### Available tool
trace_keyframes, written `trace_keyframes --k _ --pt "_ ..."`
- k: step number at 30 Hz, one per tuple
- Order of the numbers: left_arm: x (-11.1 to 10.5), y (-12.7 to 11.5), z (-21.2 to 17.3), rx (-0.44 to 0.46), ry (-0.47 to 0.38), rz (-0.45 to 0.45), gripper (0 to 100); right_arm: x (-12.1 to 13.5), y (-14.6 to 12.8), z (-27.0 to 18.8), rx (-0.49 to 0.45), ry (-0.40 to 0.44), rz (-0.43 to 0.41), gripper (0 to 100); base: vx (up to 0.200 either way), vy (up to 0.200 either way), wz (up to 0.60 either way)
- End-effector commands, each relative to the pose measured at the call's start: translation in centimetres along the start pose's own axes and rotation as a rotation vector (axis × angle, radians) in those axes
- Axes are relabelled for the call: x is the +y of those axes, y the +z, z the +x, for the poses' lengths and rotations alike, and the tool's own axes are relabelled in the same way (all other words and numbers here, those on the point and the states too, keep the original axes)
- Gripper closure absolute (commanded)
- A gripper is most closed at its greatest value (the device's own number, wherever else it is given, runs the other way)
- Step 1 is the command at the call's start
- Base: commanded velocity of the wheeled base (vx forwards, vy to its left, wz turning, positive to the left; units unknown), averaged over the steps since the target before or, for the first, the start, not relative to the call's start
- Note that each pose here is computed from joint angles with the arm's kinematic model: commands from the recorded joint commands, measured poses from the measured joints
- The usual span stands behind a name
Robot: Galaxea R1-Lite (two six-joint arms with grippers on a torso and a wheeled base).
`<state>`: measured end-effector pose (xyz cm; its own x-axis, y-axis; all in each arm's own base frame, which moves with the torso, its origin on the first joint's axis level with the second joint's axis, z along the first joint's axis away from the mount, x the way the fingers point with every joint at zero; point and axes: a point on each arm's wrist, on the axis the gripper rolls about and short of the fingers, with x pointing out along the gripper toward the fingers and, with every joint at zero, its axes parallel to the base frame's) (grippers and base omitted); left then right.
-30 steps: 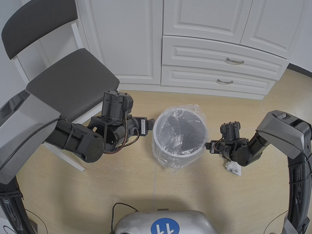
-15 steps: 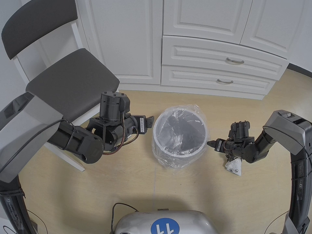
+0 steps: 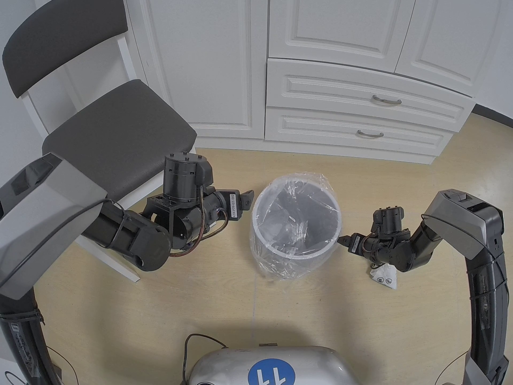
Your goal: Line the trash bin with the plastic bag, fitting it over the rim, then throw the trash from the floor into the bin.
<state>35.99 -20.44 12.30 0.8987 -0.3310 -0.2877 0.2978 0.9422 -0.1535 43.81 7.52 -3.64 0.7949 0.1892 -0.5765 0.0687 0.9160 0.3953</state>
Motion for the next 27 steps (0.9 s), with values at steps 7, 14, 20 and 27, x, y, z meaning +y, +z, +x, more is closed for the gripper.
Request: trace_keyframes --k 7,14,20,27 --pt "0.2 -0.2 0.2 0.004 0.005 -0.001 0 0.5 -1.9 1.2 0.024 -0.011 -0.025 0 0.000 0.000 0.00" --pt "0.2 0.3 -0.4 -0.017 0.002 -0.003 0 1.2 -2.8 1.6 0.009 -0.064 -0.055 0 0.000 0.000 0.00" --pt "0.0 0.2 -0.7 -0.032 -0.009 -0.001 0 1.4 -0.9 -0.3 -0.021 -0.064 -0.061 0 0.000 0.000 0.00" --pt "-0.1 0.6 -1.4 -0.041 -0.013 0.000 0 2.1 1.4 -4.9 -0.052 -0.061 -0.169 0 0.000 0.000 0.00"
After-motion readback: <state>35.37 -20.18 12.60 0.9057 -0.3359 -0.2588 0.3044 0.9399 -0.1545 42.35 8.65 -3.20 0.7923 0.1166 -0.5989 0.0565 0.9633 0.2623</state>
